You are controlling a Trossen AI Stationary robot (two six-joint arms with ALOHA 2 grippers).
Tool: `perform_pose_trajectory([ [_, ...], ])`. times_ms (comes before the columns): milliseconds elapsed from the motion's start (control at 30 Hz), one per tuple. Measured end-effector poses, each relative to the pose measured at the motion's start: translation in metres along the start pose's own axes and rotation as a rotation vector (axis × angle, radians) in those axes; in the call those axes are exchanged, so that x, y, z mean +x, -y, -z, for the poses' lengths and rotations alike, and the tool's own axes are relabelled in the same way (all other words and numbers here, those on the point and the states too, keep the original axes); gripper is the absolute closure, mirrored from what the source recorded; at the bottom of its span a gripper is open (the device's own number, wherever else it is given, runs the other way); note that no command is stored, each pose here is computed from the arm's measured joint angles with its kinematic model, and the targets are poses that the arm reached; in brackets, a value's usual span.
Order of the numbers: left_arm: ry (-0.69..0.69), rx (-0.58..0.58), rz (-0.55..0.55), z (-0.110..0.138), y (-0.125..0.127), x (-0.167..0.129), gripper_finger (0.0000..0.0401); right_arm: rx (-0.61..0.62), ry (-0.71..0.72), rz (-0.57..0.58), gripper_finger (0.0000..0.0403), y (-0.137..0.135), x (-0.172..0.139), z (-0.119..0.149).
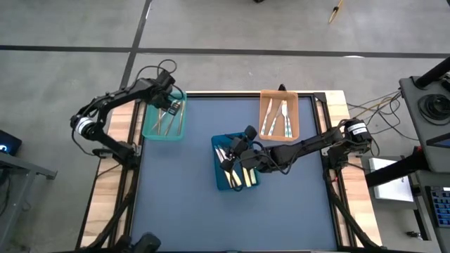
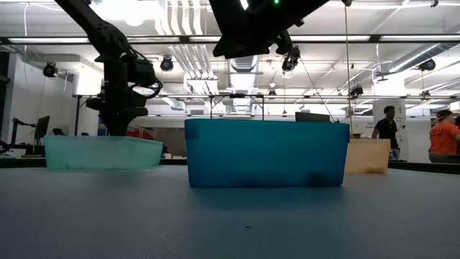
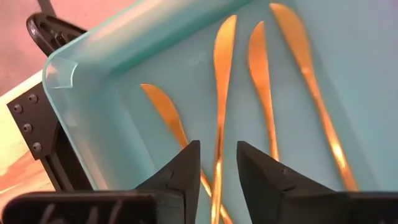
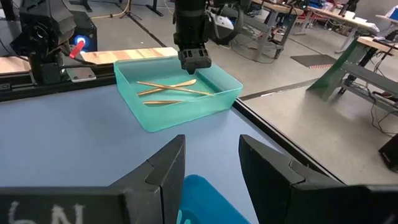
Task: Sort silverware by color (type)
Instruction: Put the gold knife into the light blue bin
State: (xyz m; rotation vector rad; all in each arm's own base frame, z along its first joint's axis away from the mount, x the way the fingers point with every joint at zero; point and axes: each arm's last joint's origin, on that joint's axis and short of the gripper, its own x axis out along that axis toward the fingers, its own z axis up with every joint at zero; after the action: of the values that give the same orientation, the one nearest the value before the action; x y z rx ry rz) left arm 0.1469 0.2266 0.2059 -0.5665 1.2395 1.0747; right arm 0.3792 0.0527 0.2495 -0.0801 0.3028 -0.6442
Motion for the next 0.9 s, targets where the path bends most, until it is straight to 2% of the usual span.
perform_pose_trajectory([
  [133,0.059,0.03,0.032,0.004,0.008,-0.018,0.0304,-0.011,-0.009,-0.023,0.0261,-0.001,-0.001,0.001],
  [333,0.255,0.127,0.122,0.027,0.029,-0.071,0.0301,-0.069,-0.017,-0.055,0.0261,0.0,-0.003,0.003],
  [433,0.383,0.19,0.196,0.05,0.041,-0.096,0.0301,-0.091,-0.02,-0.057,0.0261,0.005,-0.007,0.006],
  [600,0.587,0.296,0.386,0.099,0.058,-0.125,0.0301,-0.081,-0.024,-0.126,0.0261,0.022,-0.017,0.013],
  [767,0.774,0.427,0.604,0.146,0.065,-0.133,0.0301,-0.062,-0.03,-0.162,0.0261,0.048,-0.023,0.018],
  [900,0.889,0.532,0.746,0.176,0.065,-0.123,0.0301,-0.03,-0.016,-0.175,0.0261,0.073,-0.031,0.022],
])
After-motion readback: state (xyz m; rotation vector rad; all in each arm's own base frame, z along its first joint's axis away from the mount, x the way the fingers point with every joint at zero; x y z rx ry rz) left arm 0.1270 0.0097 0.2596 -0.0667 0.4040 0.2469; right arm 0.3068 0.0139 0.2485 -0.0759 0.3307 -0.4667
